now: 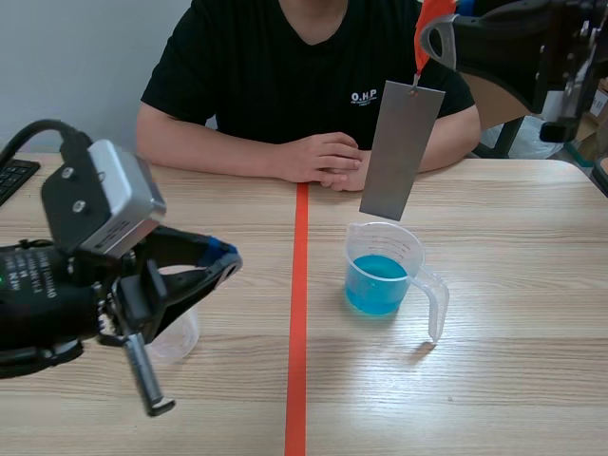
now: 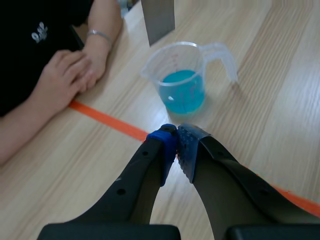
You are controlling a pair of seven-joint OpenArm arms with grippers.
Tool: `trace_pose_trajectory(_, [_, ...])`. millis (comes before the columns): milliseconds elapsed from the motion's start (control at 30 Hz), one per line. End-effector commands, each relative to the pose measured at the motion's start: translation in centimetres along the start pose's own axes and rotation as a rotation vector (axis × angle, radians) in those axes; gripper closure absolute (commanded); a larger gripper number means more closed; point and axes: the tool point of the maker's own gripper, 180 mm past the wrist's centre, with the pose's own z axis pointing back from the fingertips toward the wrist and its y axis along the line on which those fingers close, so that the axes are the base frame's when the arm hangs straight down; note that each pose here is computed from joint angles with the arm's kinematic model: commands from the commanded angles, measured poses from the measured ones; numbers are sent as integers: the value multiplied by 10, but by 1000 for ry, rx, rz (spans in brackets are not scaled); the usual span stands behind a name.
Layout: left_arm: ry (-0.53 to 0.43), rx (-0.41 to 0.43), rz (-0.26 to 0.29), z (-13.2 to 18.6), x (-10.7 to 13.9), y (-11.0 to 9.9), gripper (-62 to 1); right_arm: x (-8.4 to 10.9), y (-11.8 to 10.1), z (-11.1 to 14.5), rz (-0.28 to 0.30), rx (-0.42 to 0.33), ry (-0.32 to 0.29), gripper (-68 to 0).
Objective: Do the redox reaction experiment.
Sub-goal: 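Raise the plate and point at it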
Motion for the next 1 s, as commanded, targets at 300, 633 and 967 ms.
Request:
trace_pose_trajectory(300, [43, 45, -26, -52, -19, 10, -46, 14, -6, 4, 28, -9, -32, -17])
trace_pose_trajectory(633, [17, 30, -32, -88, -10, 14, -46, 14, -6, 4, 28, -9, -32, -17])
trace_pose_trajectory(967, [-10, 36, -26, -120, 2, 19, -46, 14, -6, 4, 28, -9, -32, -17])
